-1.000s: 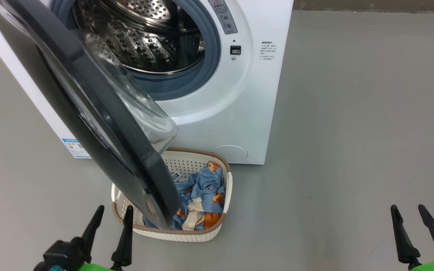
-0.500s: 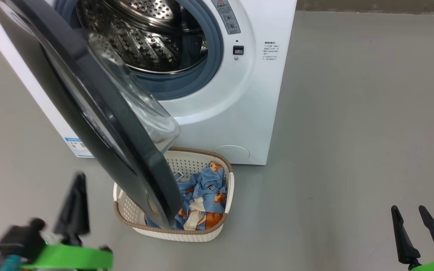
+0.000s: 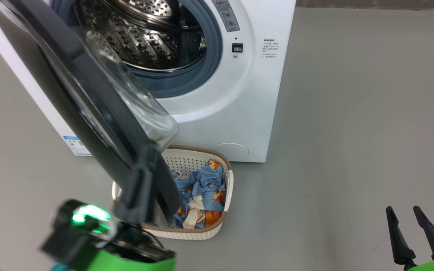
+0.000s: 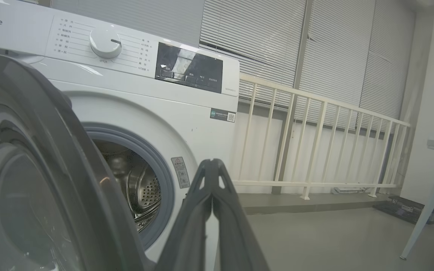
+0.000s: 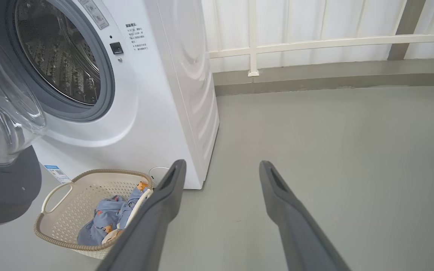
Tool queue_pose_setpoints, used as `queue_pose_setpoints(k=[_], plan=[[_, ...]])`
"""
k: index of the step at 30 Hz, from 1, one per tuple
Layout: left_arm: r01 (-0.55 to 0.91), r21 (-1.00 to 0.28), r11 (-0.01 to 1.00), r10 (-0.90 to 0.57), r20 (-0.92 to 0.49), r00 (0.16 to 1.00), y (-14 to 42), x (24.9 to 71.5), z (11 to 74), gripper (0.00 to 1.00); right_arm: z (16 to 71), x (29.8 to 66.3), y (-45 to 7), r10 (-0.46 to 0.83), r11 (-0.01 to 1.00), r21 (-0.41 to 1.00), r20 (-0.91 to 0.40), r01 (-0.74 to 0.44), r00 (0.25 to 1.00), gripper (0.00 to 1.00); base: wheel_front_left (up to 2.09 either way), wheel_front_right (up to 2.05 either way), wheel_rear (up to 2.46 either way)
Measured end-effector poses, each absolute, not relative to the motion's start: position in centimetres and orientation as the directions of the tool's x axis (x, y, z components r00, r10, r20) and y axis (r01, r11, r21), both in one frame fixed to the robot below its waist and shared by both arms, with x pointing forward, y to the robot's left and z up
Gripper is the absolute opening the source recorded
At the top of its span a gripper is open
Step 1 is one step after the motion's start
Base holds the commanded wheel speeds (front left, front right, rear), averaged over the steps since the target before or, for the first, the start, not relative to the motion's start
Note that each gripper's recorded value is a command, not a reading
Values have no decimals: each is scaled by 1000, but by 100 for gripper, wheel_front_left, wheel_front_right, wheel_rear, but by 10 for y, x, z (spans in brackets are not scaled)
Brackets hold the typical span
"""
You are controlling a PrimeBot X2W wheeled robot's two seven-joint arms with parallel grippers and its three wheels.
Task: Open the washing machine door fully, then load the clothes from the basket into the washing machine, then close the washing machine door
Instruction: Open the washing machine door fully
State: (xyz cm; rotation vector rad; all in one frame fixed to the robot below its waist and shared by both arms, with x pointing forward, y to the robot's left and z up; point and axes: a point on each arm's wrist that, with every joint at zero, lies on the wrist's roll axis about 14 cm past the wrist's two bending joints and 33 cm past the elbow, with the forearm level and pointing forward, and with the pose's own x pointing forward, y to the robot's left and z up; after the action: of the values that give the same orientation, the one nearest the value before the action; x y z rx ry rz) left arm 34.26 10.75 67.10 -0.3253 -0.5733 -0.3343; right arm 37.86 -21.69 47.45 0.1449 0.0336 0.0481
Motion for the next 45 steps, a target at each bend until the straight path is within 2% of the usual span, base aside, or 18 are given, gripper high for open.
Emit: queue_pose_setpoints(k=[7,15,26,45], plan=[[465,-292,836,-327,416,848,66,351,614,0,473,377,-218,48,988,146,-34,-43,998,100,0,0,0],[426,-335,840,-359,247,900,59,363,558,0,473,374,-216,52,988,147,-36,-46,998,100,0,0,0],[373,-349,860,-333,172,927,70,378,536,0,474,373,-217,50,988,148,-31,-45,998,100,0,0,0],[304,-395,867,-261,159,952,89,378,530,0,476,381,-206,79,985,153,-25,-75,997,100,0,0,0]])
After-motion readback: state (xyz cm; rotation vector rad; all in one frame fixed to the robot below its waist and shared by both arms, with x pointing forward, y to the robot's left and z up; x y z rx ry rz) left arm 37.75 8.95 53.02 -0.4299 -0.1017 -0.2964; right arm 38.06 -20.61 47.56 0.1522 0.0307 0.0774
